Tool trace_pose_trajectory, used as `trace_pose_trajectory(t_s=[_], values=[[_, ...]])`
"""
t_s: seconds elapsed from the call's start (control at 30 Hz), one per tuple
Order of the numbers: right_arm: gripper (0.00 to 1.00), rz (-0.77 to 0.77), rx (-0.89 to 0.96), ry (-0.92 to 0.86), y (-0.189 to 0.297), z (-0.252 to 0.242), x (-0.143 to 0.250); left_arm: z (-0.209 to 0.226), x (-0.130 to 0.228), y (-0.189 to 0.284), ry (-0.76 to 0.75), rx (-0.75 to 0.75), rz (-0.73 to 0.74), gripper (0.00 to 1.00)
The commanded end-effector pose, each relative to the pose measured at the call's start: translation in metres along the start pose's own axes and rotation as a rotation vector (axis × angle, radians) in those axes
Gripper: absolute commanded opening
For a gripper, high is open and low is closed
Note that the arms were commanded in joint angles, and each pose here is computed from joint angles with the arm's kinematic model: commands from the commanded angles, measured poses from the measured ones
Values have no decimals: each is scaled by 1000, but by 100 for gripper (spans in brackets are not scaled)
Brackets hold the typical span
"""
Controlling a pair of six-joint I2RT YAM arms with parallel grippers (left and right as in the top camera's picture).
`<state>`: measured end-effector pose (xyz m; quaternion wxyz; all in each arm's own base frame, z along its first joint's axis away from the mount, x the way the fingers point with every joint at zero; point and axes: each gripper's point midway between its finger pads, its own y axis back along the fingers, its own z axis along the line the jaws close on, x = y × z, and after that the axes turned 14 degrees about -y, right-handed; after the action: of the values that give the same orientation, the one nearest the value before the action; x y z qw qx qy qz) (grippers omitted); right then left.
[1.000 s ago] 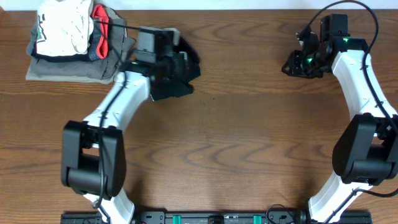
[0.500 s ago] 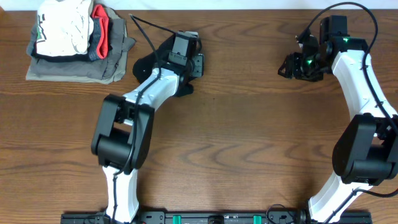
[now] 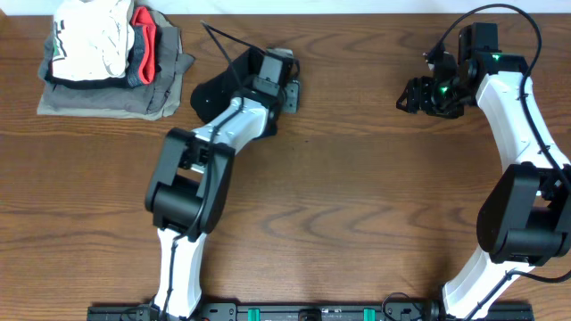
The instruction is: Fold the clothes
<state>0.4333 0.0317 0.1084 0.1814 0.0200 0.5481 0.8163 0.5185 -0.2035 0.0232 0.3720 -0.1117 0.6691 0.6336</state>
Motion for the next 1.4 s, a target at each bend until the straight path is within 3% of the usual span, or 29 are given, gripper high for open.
trace_pose_trajectory(t_s=[0.0, 0.23, 0.5, 0.73, 1.03, 1.27, 1.37], values=[[68, -43, -5, 25, 16, 2, -8, -4, 15, -13, -36, -4, 46, 62], [68, -35, -3, 22, 16, 1, -6, 16, 33, -10, -155, -112, 128, 64], [69, -29, -1, 28, 16, 1, -4, 63, 74, 12, -423, -343, 374, 65], [69, -36, -3, 31, 16, 1, -6, 57, 99, 24, -482, -328, 492, 64], [70, -53, -7, 40, 16, 2, -10, 21, 117, 68, -417, -309, 593, 64], [72, -53, -7, 41, 16, 2, -10, -16, 159, 102, -253, -115, 777, 64], [72, -53, -7, 40, 16, 2, -10, -14, 173, 116, -229, -112, 858, 65]])
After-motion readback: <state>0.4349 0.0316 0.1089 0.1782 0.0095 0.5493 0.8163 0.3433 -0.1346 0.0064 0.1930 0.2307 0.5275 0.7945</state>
